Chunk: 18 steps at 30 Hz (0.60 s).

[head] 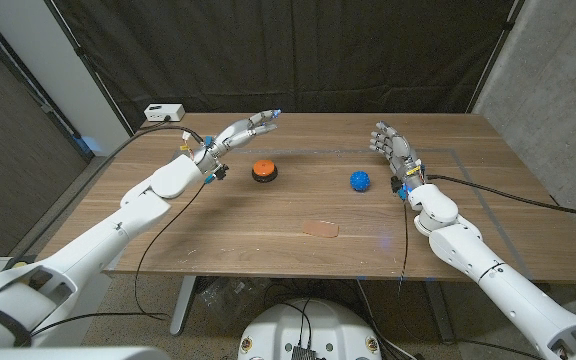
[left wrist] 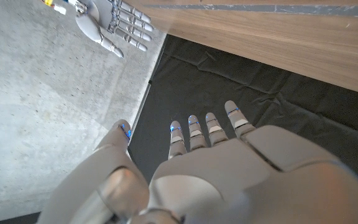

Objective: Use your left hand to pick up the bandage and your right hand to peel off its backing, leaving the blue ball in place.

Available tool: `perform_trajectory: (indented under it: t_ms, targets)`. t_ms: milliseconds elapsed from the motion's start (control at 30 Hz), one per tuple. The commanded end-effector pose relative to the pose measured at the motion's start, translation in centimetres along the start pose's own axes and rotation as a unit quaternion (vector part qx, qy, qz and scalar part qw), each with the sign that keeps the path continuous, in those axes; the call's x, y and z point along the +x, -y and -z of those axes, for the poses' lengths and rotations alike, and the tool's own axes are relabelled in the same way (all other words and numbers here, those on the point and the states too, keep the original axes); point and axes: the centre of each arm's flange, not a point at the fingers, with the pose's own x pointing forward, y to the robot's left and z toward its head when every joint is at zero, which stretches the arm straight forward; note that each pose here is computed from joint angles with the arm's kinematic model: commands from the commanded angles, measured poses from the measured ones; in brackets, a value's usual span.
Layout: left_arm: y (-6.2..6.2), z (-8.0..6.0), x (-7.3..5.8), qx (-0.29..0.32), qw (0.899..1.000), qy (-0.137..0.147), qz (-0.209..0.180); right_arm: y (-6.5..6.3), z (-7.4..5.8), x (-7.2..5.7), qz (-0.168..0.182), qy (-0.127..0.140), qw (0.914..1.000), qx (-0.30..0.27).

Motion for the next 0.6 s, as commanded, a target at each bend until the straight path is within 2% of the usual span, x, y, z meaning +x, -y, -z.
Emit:
perform_trajectory:
  t_ms: [33,300,600]
  targets:
    - [0.9,-2.8,0.4,0.072,0.992,0.046,0.089,-1.6,-0.4,-1.6,0.002,0.008,1.0000,0.001]
    - [1.4,-4.4,0.2,0.107,0.985,0.067,0.115,-2.3,-0.6,-2.2,0.005,0.016,0.9998,0.003]
    - [1.9,-5.2,-0.3,0.129,0.978,0.068,0.148,-2.9,-0.3,-2.8,0.006,0.018,0.9998,0.007]
